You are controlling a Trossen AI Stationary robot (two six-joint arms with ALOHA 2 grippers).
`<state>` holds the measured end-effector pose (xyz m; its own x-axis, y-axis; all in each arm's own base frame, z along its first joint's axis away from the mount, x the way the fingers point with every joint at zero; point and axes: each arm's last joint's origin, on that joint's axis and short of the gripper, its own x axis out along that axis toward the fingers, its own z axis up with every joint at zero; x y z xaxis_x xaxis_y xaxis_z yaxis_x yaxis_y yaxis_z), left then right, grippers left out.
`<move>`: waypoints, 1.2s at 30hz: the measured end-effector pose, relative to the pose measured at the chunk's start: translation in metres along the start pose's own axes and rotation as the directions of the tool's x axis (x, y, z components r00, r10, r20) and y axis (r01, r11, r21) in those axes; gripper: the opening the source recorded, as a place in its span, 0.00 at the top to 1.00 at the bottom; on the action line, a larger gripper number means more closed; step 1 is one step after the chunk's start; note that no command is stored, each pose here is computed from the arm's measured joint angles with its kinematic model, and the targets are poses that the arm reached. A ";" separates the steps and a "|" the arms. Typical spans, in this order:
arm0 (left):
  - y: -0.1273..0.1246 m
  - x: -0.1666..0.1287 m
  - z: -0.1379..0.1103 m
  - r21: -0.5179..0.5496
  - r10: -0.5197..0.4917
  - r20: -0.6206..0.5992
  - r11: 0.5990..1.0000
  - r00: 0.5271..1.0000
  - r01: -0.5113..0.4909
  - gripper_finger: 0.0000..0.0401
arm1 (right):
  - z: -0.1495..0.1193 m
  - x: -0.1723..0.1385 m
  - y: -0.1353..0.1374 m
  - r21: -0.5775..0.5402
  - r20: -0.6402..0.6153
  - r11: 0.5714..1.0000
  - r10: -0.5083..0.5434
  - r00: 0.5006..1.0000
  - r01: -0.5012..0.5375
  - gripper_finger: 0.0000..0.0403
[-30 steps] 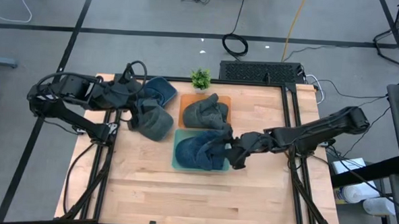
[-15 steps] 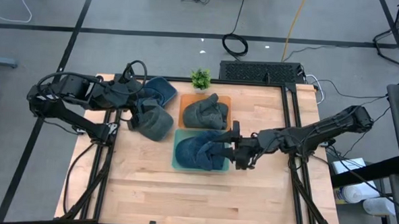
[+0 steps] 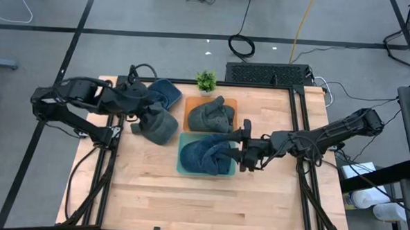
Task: Pick & Place hat
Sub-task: Put the gray cap into the orange bin
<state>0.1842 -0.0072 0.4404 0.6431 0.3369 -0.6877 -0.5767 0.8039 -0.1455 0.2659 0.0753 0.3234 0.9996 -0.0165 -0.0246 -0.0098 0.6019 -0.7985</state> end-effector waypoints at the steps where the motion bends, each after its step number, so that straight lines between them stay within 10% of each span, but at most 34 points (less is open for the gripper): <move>1: 0.001 0.002 -0.002 -0.004 0.019 -0.024 1.000 1.000 -0.019 0.47 | 0.000 0.000 0.000 -0.002 -0.012 1.000 -0.008 1.000 0.008 0.42; 36: -0.014 0.083 -0.028 -0.181 0.250 -0.478 0.910 0.842 -0.374 0.47 | -0.001 0.000 -0.001 0.023 -0.030 0.999 -0.024 0.999 0.025 0.42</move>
<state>0.2313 -0.0040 0.3659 0.1562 0.2507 -0.9554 -0.8562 0.5166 -0.0044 0.2660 0.0743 0.3234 0.9982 -0.0547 -0.0229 0.0160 0.6193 -0.7850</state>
